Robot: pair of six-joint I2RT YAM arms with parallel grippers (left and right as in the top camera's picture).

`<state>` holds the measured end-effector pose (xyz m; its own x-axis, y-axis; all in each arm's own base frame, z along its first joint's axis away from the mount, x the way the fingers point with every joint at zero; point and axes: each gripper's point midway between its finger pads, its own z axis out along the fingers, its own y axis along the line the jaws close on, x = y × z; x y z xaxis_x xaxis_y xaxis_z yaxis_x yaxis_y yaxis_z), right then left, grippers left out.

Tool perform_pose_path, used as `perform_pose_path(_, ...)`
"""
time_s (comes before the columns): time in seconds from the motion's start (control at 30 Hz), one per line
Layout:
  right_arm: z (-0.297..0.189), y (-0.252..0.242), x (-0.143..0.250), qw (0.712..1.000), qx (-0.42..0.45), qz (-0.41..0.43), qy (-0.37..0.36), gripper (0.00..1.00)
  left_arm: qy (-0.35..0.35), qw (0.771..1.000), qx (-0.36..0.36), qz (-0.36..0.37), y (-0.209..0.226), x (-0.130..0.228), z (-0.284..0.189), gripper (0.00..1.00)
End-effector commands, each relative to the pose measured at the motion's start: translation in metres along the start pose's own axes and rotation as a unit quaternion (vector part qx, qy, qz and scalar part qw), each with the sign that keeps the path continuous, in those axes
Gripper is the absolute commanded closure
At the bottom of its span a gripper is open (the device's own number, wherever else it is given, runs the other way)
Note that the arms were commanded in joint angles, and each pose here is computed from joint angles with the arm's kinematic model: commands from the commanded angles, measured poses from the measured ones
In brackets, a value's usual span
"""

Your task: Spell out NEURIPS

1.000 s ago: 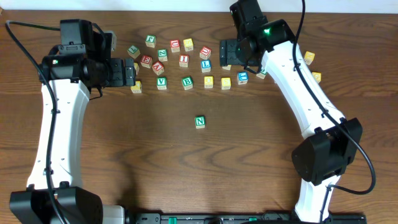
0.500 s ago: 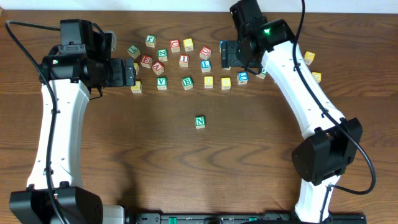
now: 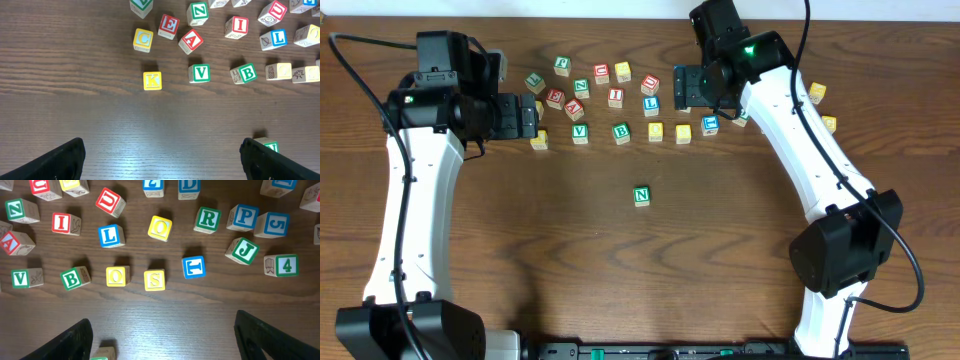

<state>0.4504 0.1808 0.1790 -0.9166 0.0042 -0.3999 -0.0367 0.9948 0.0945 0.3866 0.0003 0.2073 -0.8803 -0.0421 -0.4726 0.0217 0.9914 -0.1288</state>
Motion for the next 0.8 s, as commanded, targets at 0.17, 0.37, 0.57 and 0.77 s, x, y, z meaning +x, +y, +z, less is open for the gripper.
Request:
perform_pose_path(0.17,-0.0002,0.0017,-0.0014,1.0,0.002,-0.008,-0.001,0.14,-0.014,1.0,0.006,0.01,-0.0027,-0.008,-0.0079,0.03)
perform_pose_path(0.37,-0.0003,0.0009,0.0024,1.0,0.004,-0.009,0.007,0.15,-0.014,1.0,0.006,0.01,-0.0027,-0.008,-0.0079,0.02)
perform_pose_path(0.57,-0.0003,0.0005,0.0035,1.0,0.005,-0.023,0.009,0.12,-0.014,1.0,0.006,0.01,-0.0027,-0.0081,-0.008,0.02)
perform_pose_path(0.77,-0.0003,0.0006,0.003,0.999,0.005,-0.032,0.008,0.09,-0.014,1.0,0.006,0.01,-0.0027,-0.008,-0.0079,0.02)
